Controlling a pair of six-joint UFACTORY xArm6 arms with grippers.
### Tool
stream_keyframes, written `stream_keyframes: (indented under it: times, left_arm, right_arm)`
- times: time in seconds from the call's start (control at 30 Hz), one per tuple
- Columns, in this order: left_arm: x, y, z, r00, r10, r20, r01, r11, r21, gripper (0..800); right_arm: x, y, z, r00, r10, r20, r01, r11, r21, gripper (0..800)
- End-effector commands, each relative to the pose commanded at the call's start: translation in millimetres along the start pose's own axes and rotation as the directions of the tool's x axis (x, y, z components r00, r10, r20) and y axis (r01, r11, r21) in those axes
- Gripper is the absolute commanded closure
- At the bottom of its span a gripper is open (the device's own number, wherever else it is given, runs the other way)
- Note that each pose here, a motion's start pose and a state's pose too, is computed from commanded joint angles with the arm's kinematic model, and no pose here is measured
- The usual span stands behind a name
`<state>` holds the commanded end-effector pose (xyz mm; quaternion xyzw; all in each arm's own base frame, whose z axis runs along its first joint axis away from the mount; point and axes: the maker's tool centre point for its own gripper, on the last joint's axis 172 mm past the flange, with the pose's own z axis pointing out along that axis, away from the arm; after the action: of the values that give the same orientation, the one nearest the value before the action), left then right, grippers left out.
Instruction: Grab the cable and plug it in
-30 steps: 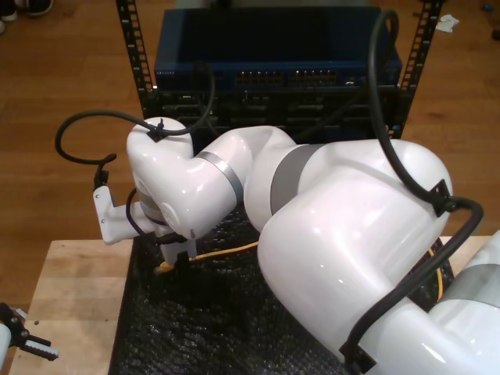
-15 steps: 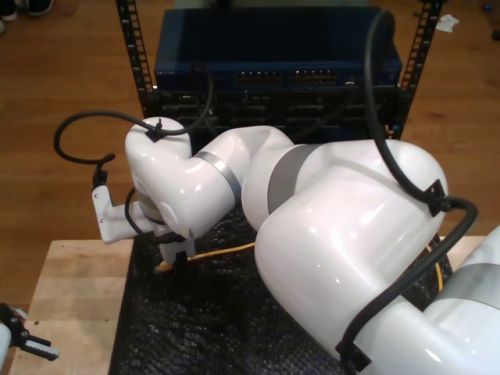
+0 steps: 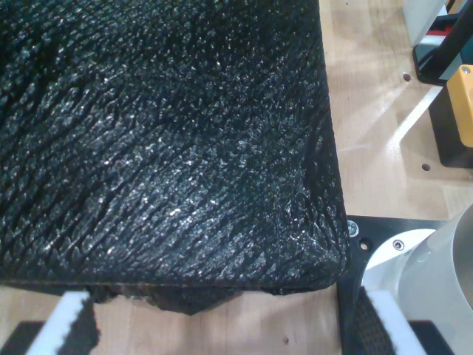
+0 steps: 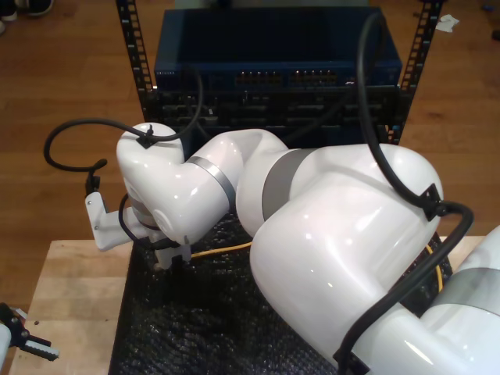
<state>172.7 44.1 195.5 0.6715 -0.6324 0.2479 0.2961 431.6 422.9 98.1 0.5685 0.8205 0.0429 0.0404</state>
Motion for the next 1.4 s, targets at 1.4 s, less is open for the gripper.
stream_keyframes:
  times: [1.4]
  left_arm:
    - [0.3, 0.2, 0.1, 1.000, 0.000, -0.001, 0.000, 1.000, -0.001, 0]
  right_arm:
    - [-6.7, 0.7, -0.5, 1.000, -0.012, 0.021, 0.012, 1.000, -0.007, 596]
